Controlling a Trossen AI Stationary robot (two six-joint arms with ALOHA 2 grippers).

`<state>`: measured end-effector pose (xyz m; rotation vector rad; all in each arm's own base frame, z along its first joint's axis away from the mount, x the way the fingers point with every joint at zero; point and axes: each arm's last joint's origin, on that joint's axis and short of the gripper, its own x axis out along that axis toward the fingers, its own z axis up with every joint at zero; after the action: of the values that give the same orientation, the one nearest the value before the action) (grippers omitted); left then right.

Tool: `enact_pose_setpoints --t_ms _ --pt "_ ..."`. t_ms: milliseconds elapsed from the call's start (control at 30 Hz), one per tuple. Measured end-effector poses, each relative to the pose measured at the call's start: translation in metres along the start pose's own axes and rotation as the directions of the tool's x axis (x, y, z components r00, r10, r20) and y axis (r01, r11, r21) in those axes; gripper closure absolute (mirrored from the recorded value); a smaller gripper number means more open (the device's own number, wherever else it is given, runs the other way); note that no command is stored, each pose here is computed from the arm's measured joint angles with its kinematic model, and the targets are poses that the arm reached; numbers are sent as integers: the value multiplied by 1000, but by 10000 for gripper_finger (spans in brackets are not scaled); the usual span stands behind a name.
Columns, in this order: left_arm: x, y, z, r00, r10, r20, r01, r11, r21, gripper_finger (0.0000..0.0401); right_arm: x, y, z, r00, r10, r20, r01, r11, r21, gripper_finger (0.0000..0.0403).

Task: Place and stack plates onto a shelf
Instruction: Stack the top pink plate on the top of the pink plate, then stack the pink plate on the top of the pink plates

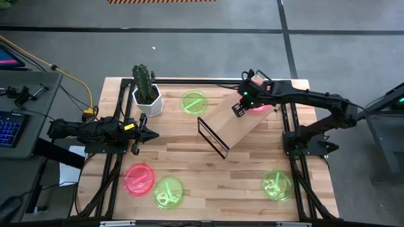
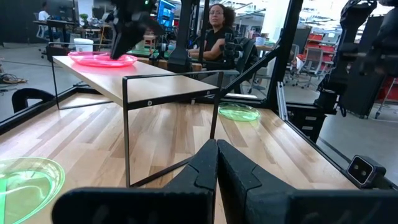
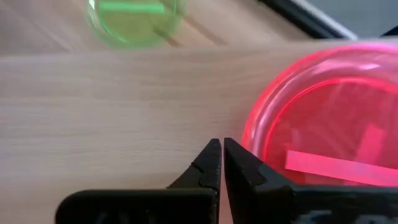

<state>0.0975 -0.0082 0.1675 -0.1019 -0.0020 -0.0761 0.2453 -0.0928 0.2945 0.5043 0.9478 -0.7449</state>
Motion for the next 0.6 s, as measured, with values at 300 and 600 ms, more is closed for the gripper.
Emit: enact_pose_setpoints --t_ms 300,600 --pt "0 0 0 1000 0 0 0 1000 0 400 -66 -14 -15 973 90 215 -80 995 -56 403" --pt "0 0 0 1000 0 0 0 1000 0 400 -61 -12 -69 868 359 344 -358 931 -69 403"
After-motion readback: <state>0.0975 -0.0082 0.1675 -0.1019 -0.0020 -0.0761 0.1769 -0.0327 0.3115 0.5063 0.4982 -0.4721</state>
